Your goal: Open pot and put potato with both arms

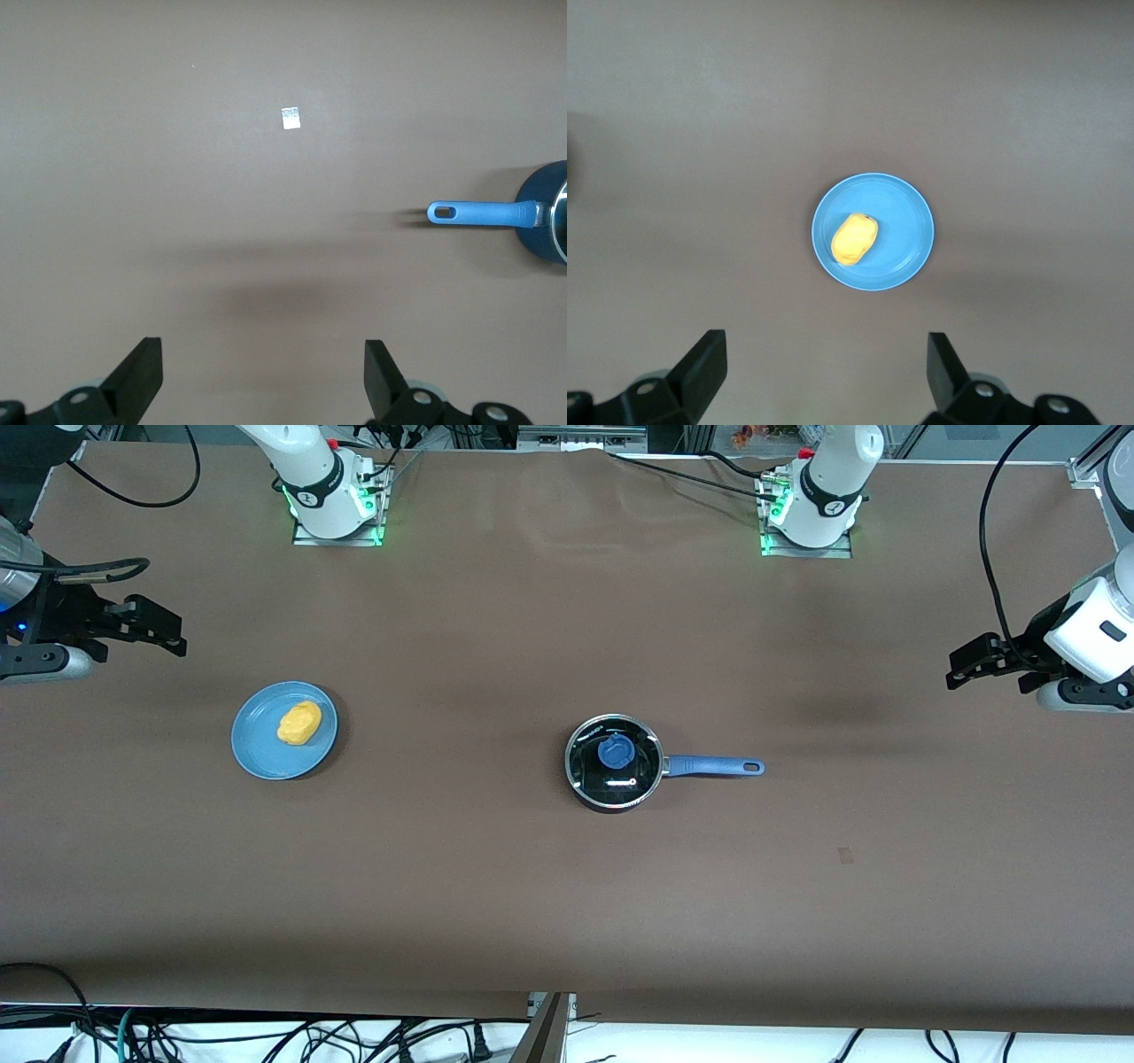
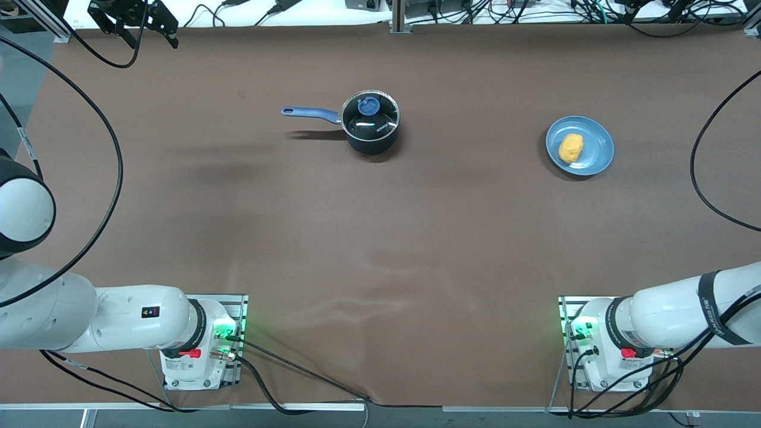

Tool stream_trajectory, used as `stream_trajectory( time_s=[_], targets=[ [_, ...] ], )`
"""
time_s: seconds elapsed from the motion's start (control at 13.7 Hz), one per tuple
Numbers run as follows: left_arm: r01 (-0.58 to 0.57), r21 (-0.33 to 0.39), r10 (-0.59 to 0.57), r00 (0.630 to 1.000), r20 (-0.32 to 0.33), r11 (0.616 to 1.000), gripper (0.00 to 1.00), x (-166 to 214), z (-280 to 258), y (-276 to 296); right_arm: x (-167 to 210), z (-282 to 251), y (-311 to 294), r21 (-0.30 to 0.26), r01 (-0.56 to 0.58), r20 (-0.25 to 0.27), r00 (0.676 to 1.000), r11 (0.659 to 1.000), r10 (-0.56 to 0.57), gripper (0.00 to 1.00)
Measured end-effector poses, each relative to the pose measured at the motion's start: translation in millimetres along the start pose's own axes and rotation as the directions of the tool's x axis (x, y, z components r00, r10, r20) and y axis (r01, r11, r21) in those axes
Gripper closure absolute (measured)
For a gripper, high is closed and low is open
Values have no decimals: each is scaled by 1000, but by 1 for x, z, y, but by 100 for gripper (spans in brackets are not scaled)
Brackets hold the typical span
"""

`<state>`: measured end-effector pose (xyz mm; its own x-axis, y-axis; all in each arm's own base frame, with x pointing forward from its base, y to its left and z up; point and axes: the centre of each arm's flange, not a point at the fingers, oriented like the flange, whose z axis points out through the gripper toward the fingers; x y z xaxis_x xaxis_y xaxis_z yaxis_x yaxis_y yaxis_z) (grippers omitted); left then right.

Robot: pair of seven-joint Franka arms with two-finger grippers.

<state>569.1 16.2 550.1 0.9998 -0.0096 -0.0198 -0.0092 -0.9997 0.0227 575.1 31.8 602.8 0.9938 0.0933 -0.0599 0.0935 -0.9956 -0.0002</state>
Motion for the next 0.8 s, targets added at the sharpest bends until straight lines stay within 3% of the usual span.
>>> stream_trajectory(
  time_s=[0.8],
  targets=[
    [1, 1, -1, 1000, -12, 1000, 0, -3, -7, 1, 0, 0, 0, 0, 0, 0, 1000, 1000, 0, 0]
  ],
)
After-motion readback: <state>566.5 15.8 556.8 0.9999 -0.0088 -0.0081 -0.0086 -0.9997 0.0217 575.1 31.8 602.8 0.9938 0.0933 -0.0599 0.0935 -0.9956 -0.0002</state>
